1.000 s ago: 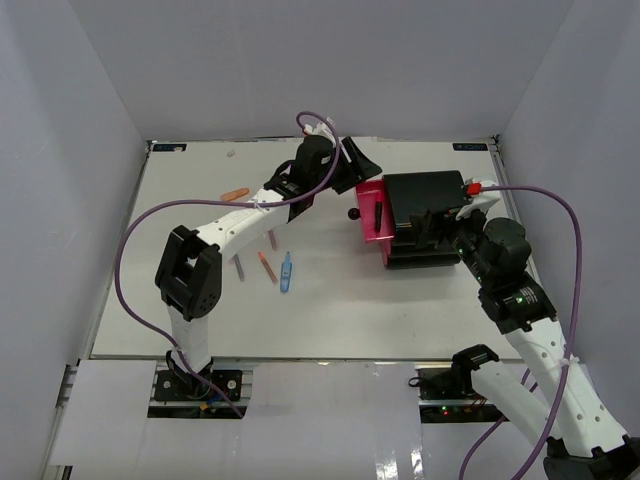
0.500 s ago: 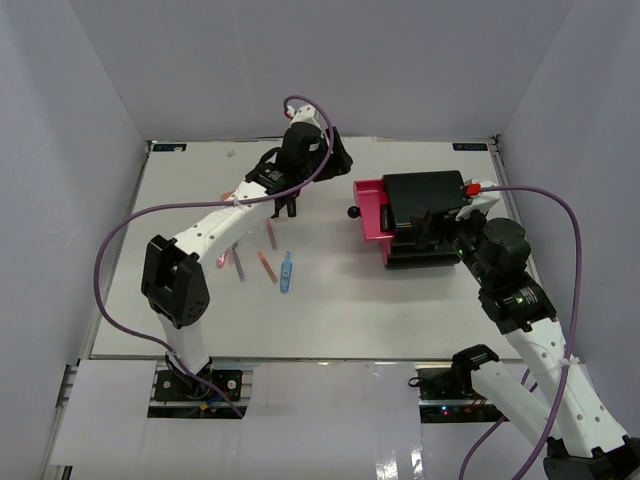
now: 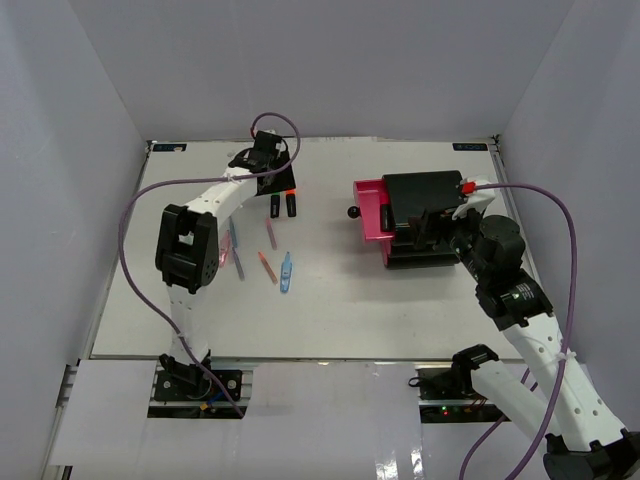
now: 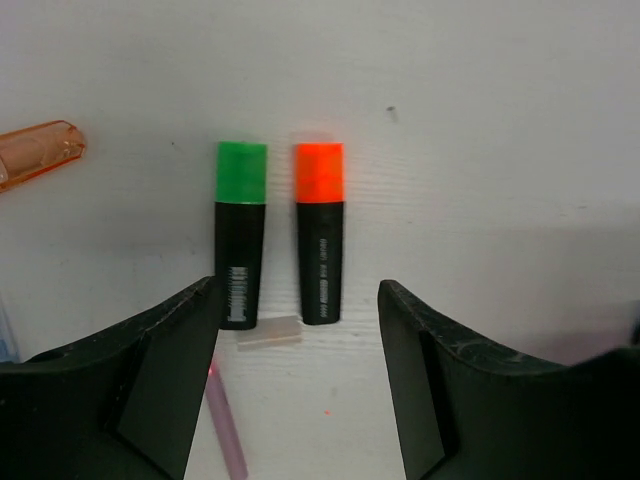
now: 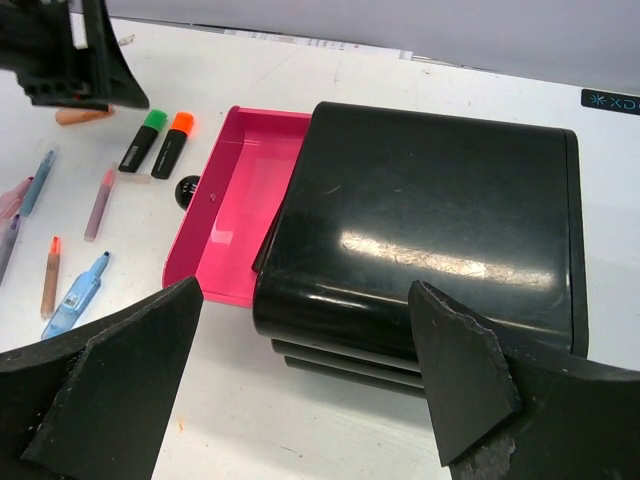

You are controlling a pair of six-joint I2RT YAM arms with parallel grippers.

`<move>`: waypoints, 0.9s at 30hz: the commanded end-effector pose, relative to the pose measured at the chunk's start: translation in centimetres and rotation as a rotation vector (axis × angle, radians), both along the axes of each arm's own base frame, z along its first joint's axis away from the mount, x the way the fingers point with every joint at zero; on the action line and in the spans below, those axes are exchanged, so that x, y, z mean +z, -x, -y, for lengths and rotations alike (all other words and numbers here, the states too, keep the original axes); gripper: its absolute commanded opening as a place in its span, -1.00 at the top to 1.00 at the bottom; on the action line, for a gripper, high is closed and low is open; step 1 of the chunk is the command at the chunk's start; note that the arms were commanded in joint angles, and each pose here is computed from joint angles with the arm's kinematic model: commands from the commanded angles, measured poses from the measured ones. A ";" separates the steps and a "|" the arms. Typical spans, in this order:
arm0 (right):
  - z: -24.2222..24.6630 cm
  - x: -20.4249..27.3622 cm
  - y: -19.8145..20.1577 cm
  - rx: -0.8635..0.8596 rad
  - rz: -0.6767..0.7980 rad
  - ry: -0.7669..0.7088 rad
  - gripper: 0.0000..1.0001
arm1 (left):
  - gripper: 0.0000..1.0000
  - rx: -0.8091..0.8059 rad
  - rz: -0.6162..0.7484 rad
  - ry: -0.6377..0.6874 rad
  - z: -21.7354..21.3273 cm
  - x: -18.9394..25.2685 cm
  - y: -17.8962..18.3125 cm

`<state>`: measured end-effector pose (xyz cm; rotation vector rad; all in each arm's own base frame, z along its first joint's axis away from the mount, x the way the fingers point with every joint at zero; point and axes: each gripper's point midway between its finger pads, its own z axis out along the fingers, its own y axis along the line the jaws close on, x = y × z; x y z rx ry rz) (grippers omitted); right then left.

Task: Sort the stationery into containers
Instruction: Pick up the pen from the center of the board.

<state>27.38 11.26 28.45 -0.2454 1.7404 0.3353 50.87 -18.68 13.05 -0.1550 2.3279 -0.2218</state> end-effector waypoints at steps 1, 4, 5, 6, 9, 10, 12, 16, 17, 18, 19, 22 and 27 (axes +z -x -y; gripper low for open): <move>0.0 0.1 0.0 0.003 0.012 0.011 -0.80 | -0.48 -0.015 -0.026 -0.056 -1.1 -1.0 -0.9; 0.0 -0.3 0.1 0.004 0.003 0.013 -0.80 | -0.49 -0.021 -0.040 -0.086 -1.1 -2.6 -2.0; -0.1 -0.4 0.1 0.006 -0.002 0.013 -0.80 | -0.49 -0.012 -0.036 -0.096 -1.5 -2.7 -2.4; -0.1 -0.5 0.0 0.006 -0.004 0.015 -0.80 | -0.49 -0.009 -0.043 -0.100 -1.6 -3.2 -2.5; 0.0 -0.6 0.1 0.003 -0.008 0.016 -0.80 | -0.48 0.006 -0.072 -0.111 -2.2 -5.0 -2.8; 0.0 -0.6 0.1 0.003 -0.007 0.017 -0.80 | -0.48 0.008 -0.069 -0.111 -2.3 -4.9 -2.9; 0.2 -0.7 0.1 -0.003 -0.007 0.020 -0.80 | -0.47 0.016 -0.080 -0.118 -2.6 -5.6 -3.1; 0.1 -1.0 0.1 0.000 -0.014 0.023 -0.80 | -0.44 0.020 -0.097 -0.127 -3.0 -6.7 -3.2; 0.1 -1.0 0.1 0.000 -0.014 0.023 -0.80 | -0.42 0.023 -0.105 -0.132 -3.1 -7.2 -3.2; 0.1 -1.1 0.1 0.000 -0.017 0.024 -0.80 | -0.40 0.022 -0.108 -0.133 -3.2 -7.3 -3.2; 0.1 -1.1 0.1 -0.001 -0.014 0.023 -0.80 | -0.37 0.027 -0.110 -0.133 -3.4 -7.5 -3.3; 0.1 -1.2 0.1 -0.002 -0.019 0.023 -0.80 | -0.29 0.026 -0.114 -0.129 -3.4 -7.7 -3.3; 0.0 -1.6 0.1 0.001 -0.028 0.026 -0.80 | -0.09 0.017 -0.124 -0.132 -3.2 -8.4 -3.4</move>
